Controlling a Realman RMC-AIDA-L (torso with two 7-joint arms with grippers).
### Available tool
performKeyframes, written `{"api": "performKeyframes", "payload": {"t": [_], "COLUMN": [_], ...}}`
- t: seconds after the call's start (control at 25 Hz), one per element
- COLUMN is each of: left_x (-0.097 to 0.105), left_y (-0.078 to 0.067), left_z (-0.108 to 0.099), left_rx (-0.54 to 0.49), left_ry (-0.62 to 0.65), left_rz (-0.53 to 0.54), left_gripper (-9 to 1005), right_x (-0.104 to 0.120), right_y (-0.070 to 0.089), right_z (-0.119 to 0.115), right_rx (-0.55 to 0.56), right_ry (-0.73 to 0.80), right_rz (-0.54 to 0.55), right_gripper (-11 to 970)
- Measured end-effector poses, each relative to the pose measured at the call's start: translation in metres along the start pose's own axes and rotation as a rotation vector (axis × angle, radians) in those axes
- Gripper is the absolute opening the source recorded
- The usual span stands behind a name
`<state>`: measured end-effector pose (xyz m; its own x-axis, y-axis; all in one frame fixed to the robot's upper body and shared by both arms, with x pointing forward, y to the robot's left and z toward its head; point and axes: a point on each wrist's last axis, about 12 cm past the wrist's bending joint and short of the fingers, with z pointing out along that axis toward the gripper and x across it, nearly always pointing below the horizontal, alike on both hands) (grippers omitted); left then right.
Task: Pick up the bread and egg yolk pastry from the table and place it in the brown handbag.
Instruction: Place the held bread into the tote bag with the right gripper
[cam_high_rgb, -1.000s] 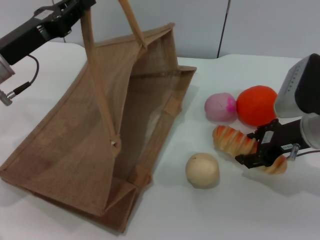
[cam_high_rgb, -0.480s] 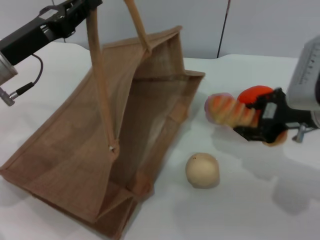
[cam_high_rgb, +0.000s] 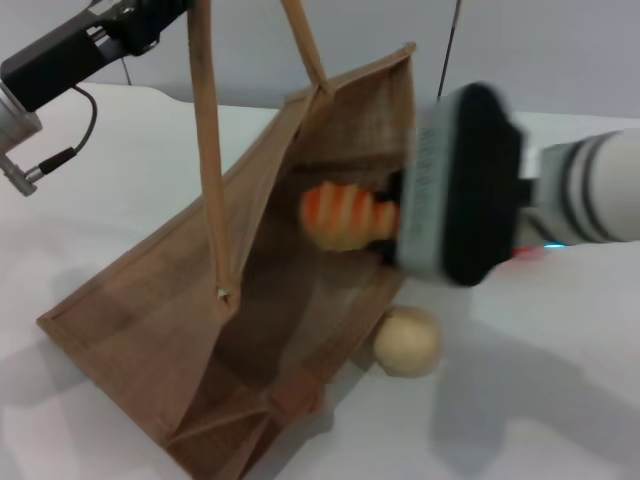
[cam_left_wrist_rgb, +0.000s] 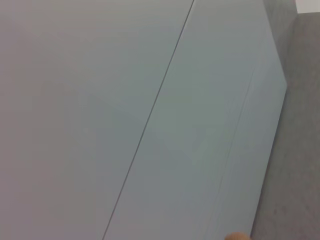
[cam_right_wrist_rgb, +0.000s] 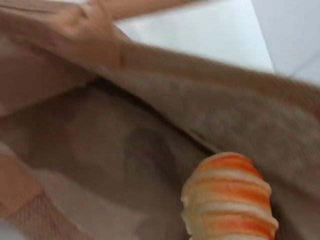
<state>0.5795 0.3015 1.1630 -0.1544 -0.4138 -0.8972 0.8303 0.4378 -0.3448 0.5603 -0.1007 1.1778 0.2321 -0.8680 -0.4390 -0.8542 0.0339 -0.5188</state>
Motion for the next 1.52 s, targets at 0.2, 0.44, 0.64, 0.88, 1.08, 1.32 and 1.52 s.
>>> {"api": "performKeyframes", "payload": {"t": [0.2,0.44,0.64,0.88,1.08,1.32,1.52], "left_x": [-0.004,-0.007,-0.010,-0.017,-0.019,-0.013,-0.009], "left_y": [-0.001,-0.003,-0.007,-0.007,-0.005,0.002,0.005], "left_z": [0.009,0.020,0.018,0.017,0.011,-0.004,-0.015], "left_rx": [0.033,0.074,0.107,0.125,0.092,-0.020,-0.087], "left_ry": [-0.004,0.004,-0.013,-0.019,-0.051,-0.113,-0.135], "left_rz": [0.001,-0.001,-0.008,-0.006,0.002,0.014,0.015], "left_gripper": [121,121,121,121,121,121,121], "right_x": [-0.035,-0.049,-0.046,-0.041,-0.034,-0.036,-0.033], "right_y": [0.014,0.026,0.041,0.049,0.056,0.054,0.055], "right_z": [0.018,0.040,0.069,0.081,0.084,0.080,0.065], "right_rx": [0.022,0.095,0.146,0.223,0.246,0.258,0.369], "right_ry": [0.023,-0.044,-0.128,-0.240,-0.284,-0.328,-0.436], "right_rz": [-0.182,-0.327,-0.418,-0.424,-0.405,-0.294,-0.228], "right_gripper": [451,411,391,373,397,551,839]}}
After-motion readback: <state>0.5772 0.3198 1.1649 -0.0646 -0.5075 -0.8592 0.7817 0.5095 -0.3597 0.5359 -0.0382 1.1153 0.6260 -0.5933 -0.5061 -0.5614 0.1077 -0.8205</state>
